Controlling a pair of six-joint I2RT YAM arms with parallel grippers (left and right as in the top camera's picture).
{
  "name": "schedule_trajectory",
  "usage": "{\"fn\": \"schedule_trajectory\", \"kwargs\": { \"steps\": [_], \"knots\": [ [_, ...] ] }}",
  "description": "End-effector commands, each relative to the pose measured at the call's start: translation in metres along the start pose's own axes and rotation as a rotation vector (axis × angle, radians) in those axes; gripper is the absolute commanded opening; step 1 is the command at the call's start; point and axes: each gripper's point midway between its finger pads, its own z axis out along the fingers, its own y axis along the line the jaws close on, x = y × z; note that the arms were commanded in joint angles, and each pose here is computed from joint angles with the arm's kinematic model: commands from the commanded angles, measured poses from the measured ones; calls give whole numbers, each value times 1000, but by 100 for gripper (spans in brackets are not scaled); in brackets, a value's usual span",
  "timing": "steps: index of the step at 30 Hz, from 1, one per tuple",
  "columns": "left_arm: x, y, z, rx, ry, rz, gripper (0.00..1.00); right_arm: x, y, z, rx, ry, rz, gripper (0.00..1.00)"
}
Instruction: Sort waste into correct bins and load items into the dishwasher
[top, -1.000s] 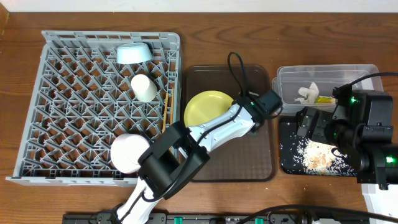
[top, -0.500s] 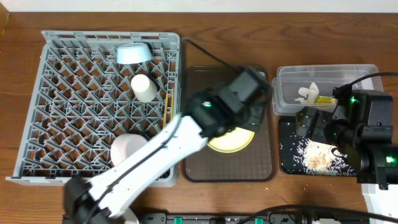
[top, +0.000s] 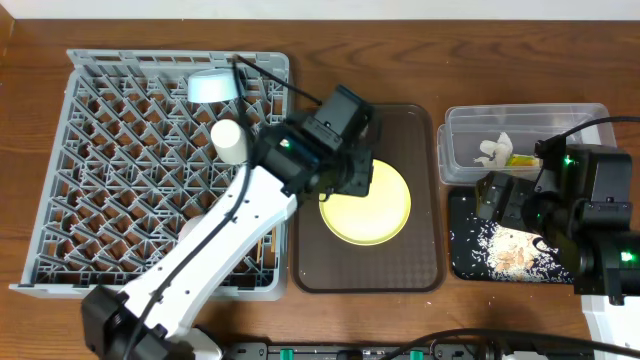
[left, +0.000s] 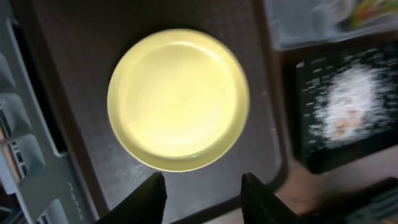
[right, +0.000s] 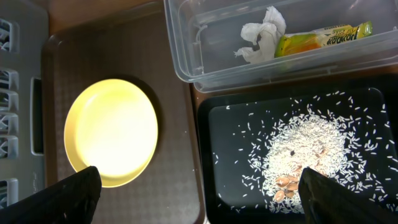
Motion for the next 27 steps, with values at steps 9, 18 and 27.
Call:
{"fn": "schedule_trajectory", "kwargs": {
  "steps": [9, 18, 27],
  "knots": [
    [31, -34, 108, -25, 146, 141, 60, -1, -1, -1, 8, -5, 8, 99],
    [48, 30, 140, -413, 173, 126, 58, -1, -1, -1, 8, -5, 8, 99],
    [43, 73, 125, -487, 228, 30, 58, -1, -1, -1, 8, -5, 8, 99]
  ]
}}
